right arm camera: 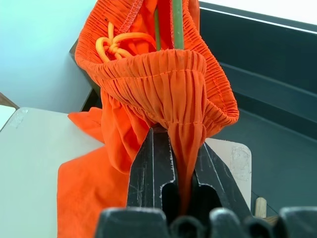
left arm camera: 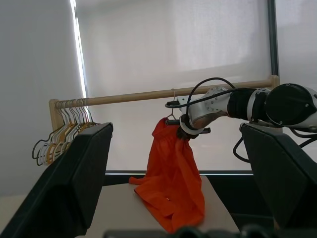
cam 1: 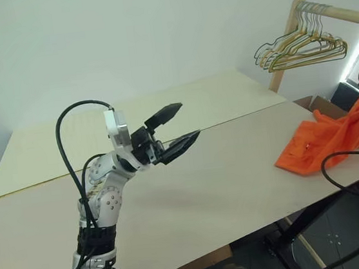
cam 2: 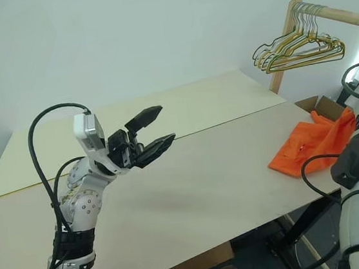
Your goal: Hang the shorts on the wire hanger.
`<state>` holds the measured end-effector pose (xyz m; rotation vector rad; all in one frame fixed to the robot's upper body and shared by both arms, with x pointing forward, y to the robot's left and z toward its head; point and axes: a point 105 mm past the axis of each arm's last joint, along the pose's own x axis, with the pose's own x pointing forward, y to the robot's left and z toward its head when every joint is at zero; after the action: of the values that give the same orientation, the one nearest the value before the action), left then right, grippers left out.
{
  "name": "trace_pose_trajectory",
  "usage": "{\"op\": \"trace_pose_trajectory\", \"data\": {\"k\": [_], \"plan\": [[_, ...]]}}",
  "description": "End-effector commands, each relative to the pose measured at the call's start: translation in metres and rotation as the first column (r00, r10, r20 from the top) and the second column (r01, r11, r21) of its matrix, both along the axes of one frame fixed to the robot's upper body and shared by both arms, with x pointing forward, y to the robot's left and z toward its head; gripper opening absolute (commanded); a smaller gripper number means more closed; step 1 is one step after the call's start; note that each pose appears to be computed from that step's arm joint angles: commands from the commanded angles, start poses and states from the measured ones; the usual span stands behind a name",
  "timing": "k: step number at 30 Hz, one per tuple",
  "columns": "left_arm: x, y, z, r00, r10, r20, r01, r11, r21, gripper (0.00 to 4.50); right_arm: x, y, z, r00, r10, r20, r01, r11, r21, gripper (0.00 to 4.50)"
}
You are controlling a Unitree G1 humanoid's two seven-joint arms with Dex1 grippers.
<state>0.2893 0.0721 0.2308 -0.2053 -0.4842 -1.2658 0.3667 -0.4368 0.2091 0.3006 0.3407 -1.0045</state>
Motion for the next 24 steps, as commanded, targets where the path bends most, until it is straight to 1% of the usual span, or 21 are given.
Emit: {"op": "trace_pose_trajectory", "data": {"k": [1, 5, 8, 10, 12, 14, 16, 19, 20, 23, 24], "plan": [[-0.0053, -0.0010, 0.0069, 0.999, -0.018, 0.037, 0.018, 1.000, -0.001, 4.47, 0.0050, 0.0026, 0.0175, 0.999, 0.004, 0.045, -0.003, 1.000, -0.029, 0.00], [-0.0080, -0.0017, 0.0058, 0.999, -0.034, 0.037, 0.034, 0.999, -0.002, 4.47, 0.0048, 0.0030, 0.0147, 0.999, 0.003, 0.041, -0.003, 1.000, -0.017, 0.00], [-0.0079, -0.0006, 0.0072, 0.999, -0.025, 0.043, 0.026, 1.000, -0.007, 4.47, 0.0049, 0.0029, 0.0162, 1.000, 0.008, 0.023, -0.007, 0.999, -0.044, 0.00], [-0.0065, -0.0004, 0.0093, 0.999, -0.016, 0.050, 0.017, 1.000, -0.012, 4.50, 0.0027, 0.0009, 0.0168, 1.000, -0.008, 0.012, 0.009, 0.998, -0.056, 0.62], [-0.0043, 0.0010, 0.0125, 0.998, -0.002, 0.055, 0.003, 1.000, -0.018, 4.50, 0.0011, 0.0001, 0.0169, 1.000, -0.026, 0.009, 0.027, 0.998, -0.056, 0.99], [-0.0039, 0.0025, 0.0146, 0.998, 0.002, 0.058, -0.001, 1.000, -0.018, 4.50, 0.0009, 0.0006, 0.0171, 0.999, -0.037, 0.007, 0.037, 0.998, -0.057, 1.60], [-0.0050, 0.0035, 0.0147, 0.998, 0.003, 0.059, -0.002, 1.000, -0.010, 4.50, 0.0004, -0.0003, 0.0180, 0.999, -0.043, -0.002, 0.042, 0.996, -0.085, 2.31], [-0.0067, 0.0053, 0.0126, 0.998, 0.006, 0.058, -0.006, 1.000, 0.000, 4.50, 0.0006, -0.0006, 0.0169, 0.999, -0.040, -0.006, 0.040, 0.995, -0.095, 3.15], [-0.0067, 0.0062, 0.0118, 0.998, 0.010, 0.056, -0.010, 1.000, 0.000, 4.50, 0.0010, -0.0002, 0.0167, 0.999, -0.040, -0.006, 0.039, 0.995, -0.095, 3.55], [-0.0063, 0.0072, 0.0110, 0.998, 0.017, 0.055, -0.017, 1.000, -0.001, 4.50, 0.0005, -0.0003, 0.0197, 0.998, -0.054, -0.014, 0.052, 0.991, -0.124, 4.40], [-0.0062, 0.0073, 0.0113, 0.998, 0.018, 0.055, -0.018, 1.000, -0.004, 4.50, 0.0001, -0.0008, 0.0218, 0.998, -0.060, -0.016, 0.057, 0.989, -0.139, 4.48]]}}
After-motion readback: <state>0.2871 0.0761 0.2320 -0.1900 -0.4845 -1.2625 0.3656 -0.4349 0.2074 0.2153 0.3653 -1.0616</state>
